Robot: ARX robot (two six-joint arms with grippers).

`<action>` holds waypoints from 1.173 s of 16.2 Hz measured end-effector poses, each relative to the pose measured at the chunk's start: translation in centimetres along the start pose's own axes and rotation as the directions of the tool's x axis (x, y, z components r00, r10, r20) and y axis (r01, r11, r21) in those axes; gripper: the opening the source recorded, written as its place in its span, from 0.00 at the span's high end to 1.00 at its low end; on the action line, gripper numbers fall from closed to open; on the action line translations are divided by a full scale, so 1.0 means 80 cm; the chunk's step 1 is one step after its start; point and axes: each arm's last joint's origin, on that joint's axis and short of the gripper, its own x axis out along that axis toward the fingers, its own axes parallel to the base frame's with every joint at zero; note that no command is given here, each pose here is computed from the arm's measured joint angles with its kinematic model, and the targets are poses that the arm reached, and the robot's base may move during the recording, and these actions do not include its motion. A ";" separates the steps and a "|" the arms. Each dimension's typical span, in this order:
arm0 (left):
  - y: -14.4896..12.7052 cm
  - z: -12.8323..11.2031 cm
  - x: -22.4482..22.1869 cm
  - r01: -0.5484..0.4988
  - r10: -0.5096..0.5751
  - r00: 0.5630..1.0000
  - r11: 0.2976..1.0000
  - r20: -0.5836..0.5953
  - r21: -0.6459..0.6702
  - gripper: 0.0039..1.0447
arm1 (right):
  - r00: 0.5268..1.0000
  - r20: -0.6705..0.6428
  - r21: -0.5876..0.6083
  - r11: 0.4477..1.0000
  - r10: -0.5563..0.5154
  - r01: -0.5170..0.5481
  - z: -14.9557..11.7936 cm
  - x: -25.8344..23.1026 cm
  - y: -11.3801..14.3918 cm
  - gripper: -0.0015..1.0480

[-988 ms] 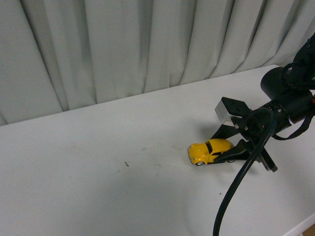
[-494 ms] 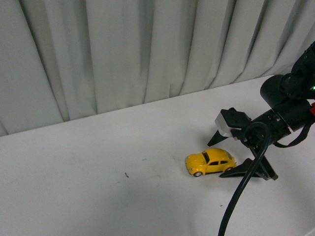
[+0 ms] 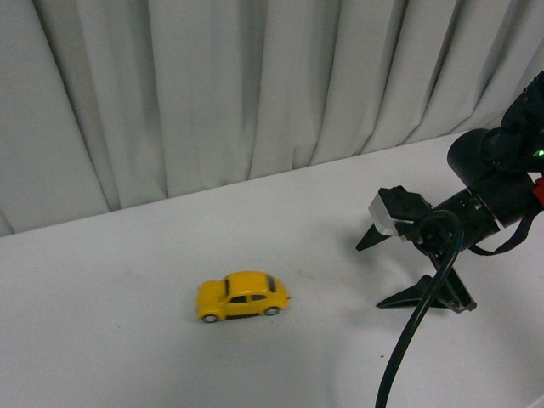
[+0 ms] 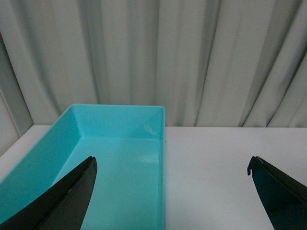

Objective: Wind up and store yellow beetle toy

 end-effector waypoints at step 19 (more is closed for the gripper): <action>0.000 0.000 0.000 0.000 0.000 1.000 1.000 0.000 0.000 0.06 | 0.640 0.026 -0.033 0.640 -0.768 0.768 0.176 -0.123 -0.016 0.30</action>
